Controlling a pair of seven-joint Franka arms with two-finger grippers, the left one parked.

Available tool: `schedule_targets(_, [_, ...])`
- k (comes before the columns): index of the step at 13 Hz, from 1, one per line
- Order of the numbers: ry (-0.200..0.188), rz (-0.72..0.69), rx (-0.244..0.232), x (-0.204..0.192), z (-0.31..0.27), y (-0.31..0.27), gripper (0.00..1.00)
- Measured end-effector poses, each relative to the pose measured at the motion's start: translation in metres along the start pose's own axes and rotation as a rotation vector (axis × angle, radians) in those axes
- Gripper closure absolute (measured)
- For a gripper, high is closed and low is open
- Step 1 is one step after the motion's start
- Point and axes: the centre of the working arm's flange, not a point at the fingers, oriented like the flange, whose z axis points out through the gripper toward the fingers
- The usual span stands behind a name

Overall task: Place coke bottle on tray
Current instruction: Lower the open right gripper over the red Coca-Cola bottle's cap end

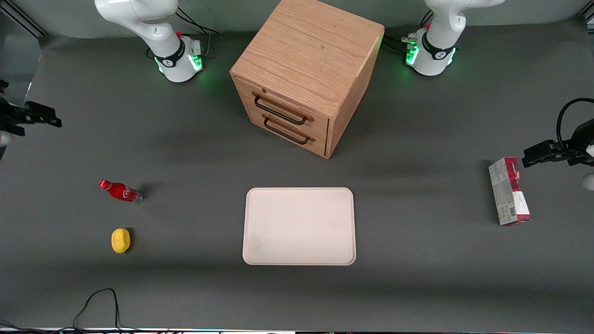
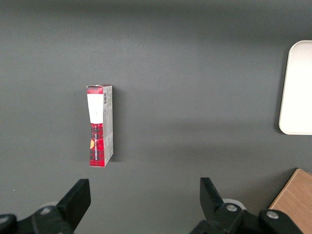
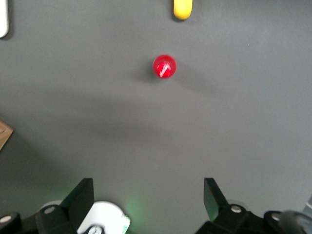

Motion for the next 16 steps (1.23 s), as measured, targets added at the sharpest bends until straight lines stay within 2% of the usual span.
schedule_targets(5, [0.067, -0.011, -0.025, 0.028, 0.104, 0.001, 0.00])
schedule_targets(11, [0.071, -0.017, -0.060, 0.062, 0.187, 0.004, 0.00])
schedule_targets(16, [0.090, 0.005, -0.037, 0.072, 0.204, 0.004, 0.00])
